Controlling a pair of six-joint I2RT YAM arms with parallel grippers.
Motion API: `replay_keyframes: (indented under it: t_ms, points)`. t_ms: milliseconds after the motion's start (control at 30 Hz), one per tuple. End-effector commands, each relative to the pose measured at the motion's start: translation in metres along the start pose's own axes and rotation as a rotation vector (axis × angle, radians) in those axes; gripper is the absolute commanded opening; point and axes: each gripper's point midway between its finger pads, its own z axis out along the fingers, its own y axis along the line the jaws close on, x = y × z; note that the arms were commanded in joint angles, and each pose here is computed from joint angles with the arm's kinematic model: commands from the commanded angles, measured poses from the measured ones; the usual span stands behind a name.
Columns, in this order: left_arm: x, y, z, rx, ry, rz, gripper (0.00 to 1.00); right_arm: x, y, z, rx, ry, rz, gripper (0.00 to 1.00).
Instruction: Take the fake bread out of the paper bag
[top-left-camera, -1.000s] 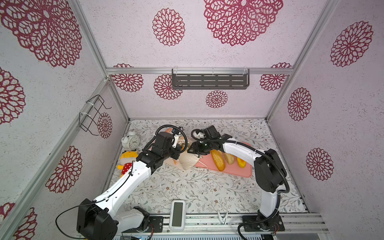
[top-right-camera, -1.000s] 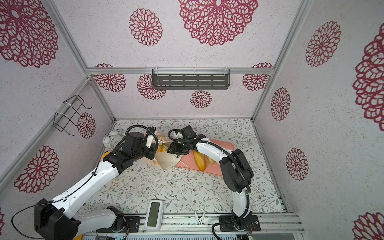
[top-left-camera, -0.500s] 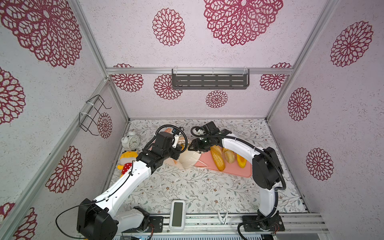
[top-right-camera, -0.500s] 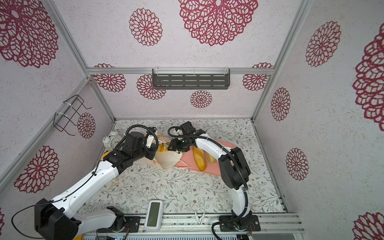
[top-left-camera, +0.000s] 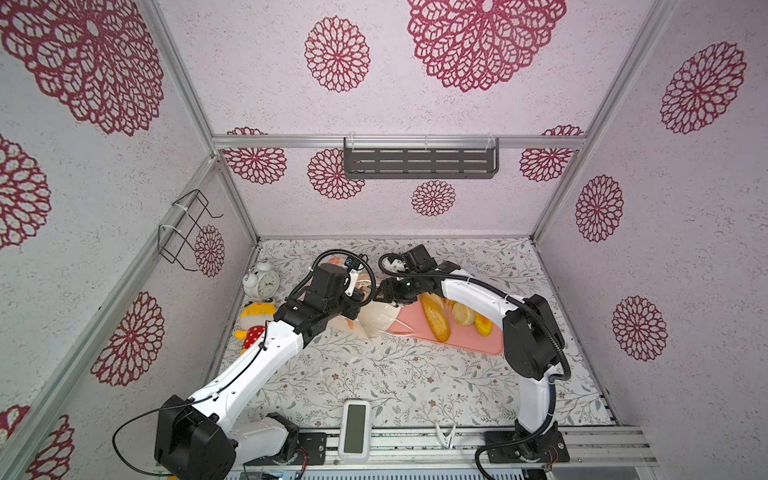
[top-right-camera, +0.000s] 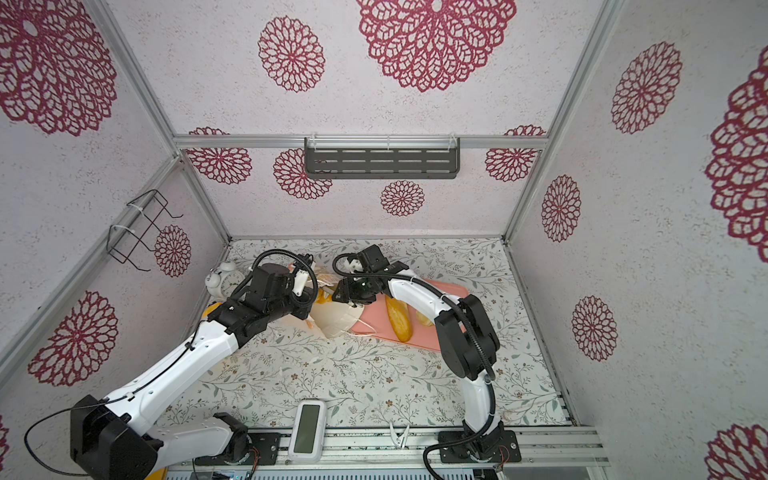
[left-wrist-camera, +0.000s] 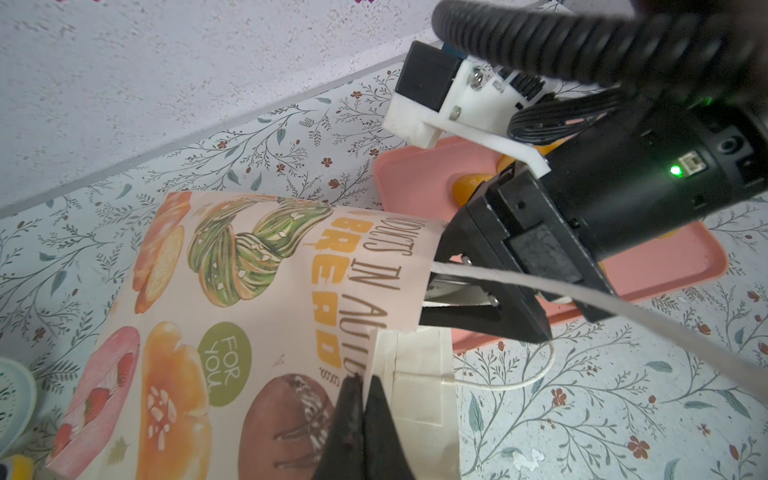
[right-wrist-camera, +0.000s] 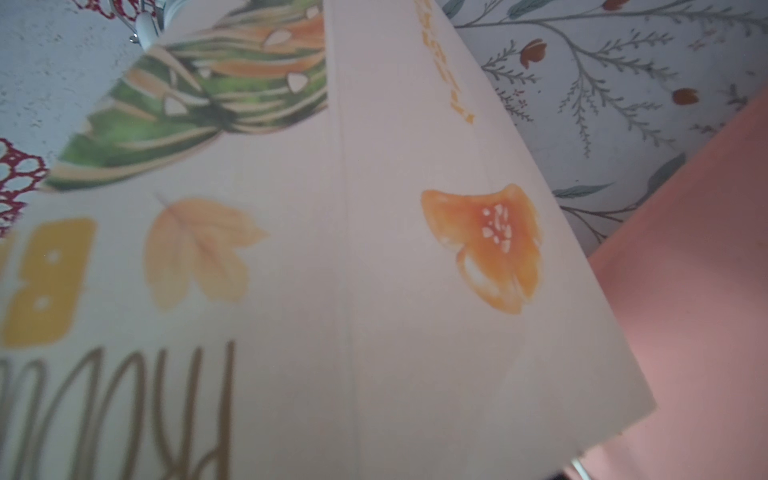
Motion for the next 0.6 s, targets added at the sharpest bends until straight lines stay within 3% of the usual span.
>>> replay_keyframes:
  t_ms: [0, 433, 567]
  points:
    - [-0.013, -0.009, -0.003, 0.029, -0.034, 0.013, 0.00, -0.013, 0.037, -0.009, -0.163, -0.057, -0.050, 0.60]
    - [-0.008, -0.008, -0.003, 0.025, -0.026, 0.013, 0.00, 0.009, 0.076, -0.053, -0.380, -0.131, -0.050, 0.47]
    - [-0.009, -0.008, -0.004, 0.023, -0.027, 0.013, 0.00, 0.015, 0.071, -0.058, -0.341, -0.127, -0.043, 0.48]
